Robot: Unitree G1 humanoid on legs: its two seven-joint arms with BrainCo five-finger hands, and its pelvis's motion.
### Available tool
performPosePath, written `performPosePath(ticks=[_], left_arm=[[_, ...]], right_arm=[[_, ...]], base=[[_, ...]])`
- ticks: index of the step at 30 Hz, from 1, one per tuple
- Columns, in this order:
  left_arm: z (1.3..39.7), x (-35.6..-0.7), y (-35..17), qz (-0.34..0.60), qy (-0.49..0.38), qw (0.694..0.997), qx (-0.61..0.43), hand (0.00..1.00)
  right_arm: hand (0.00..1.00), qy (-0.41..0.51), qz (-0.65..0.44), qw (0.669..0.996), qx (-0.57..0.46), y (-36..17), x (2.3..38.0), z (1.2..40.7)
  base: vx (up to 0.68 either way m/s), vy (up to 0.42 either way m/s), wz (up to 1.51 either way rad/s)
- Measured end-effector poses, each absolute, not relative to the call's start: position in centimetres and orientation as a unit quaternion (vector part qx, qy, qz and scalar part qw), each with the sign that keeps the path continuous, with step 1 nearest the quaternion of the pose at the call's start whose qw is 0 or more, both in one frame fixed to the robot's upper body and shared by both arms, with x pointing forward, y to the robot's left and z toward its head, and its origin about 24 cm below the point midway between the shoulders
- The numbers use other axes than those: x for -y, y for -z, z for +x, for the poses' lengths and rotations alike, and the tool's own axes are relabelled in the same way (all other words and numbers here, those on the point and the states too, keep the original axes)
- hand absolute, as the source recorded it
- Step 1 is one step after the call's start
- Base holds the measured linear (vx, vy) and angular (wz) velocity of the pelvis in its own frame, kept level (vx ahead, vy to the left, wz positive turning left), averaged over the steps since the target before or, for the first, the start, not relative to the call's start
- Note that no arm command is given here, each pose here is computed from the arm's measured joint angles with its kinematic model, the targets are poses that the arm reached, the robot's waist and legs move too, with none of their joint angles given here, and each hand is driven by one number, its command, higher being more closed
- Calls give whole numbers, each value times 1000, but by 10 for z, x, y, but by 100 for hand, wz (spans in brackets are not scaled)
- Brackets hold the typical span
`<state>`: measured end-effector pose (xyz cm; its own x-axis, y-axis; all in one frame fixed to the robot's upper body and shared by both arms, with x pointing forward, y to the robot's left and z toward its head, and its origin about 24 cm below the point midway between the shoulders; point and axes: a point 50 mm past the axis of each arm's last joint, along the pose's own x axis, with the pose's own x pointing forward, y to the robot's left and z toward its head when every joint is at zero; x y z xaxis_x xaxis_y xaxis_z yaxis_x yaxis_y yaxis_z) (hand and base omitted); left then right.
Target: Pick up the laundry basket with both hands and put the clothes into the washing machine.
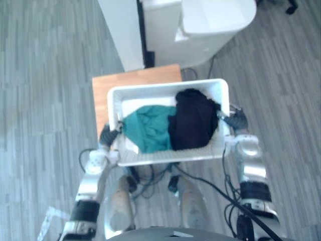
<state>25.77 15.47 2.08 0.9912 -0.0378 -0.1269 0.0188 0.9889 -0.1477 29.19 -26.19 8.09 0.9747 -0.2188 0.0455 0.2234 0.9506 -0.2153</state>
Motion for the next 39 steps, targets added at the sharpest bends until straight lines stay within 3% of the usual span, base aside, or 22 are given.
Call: performPosePath(ticks=[25,39], left_arm=[[232,-145,-12,-56,68,993,-84,100],[237,-113,-9,-56,113,989,-82,100]], right_arm=[[100,155,-51,986,-14,-44,269,216],[100,261,-18,965,-11,-38,292,184]], base=[[38,25,-7],[-107,85,-15]])
